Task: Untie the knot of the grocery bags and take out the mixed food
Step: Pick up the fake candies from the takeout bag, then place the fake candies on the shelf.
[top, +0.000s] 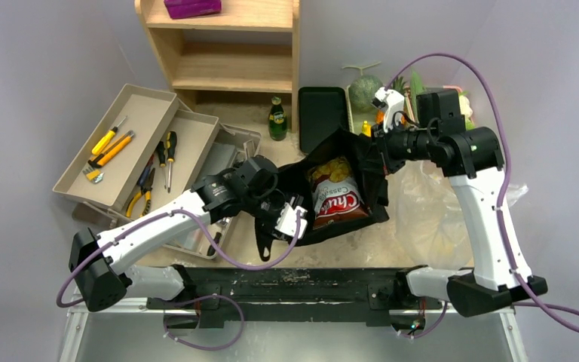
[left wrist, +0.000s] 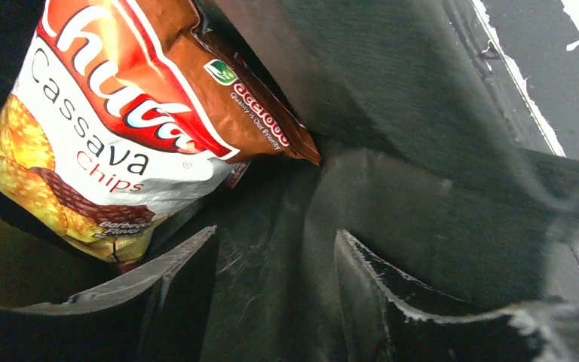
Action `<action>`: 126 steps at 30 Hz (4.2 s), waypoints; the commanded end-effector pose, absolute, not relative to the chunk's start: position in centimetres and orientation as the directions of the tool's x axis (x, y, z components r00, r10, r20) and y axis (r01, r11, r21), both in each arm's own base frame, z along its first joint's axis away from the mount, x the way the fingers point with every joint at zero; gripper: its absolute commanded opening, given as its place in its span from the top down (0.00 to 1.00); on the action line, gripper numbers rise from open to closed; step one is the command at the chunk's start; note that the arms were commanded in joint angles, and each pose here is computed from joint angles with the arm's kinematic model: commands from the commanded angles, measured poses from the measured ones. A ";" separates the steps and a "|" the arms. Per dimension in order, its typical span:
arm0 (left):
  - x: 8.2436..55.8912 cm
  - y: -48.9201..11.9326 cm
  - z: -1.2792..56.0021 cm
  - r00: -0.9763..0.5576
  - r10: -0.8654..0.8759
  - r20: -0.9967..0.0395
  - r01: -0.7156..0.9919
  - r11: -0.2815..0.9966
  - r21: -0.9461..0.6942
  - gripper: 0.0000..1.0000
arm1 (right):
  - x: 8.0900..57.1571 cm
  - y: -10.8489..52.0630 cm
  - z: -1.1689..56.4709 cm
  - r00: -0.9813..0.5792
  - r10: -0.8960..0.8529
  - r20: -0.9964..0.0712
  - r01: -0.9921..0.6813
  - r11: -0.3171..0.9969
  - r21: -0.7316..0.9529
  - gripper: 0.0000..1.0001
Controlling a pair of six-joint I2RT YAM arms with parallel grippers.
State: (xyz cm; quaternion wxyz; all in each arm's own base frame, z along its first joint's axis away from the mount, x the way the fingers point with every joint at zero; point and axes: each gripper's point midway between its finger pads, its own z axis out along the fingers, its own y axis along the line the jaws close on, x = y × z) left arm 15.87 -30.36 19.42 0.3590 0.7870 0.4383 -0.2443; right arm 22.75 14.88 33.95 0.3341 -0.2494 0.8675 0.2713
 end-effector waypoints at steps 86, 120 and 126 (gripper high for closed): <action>25.2 -37.4 13.1 0.219 0.809 -0.546 0.902 0.045 0.429 0.37 | 23.4 15.9 37.9 -0.602 0.054 -0.797 -0.543 0.704 0.457 1.00; 16.8 -24.3 55.0 0.397 -0.017 -0.918 0.895 0.229 0.383 1.00 | 23.5 13.9 33.0 -0.612 0.009 -0.791 -0.478 0.792 0.379 1.00; 22.2 -21.8 56.8 0.631 0.156 -0.759 0.683 0.353 0.640 1.00 | 23.7 13.6 33.6 -0.597 0.005 -0.802 -0.476 0.803 0.359 1.00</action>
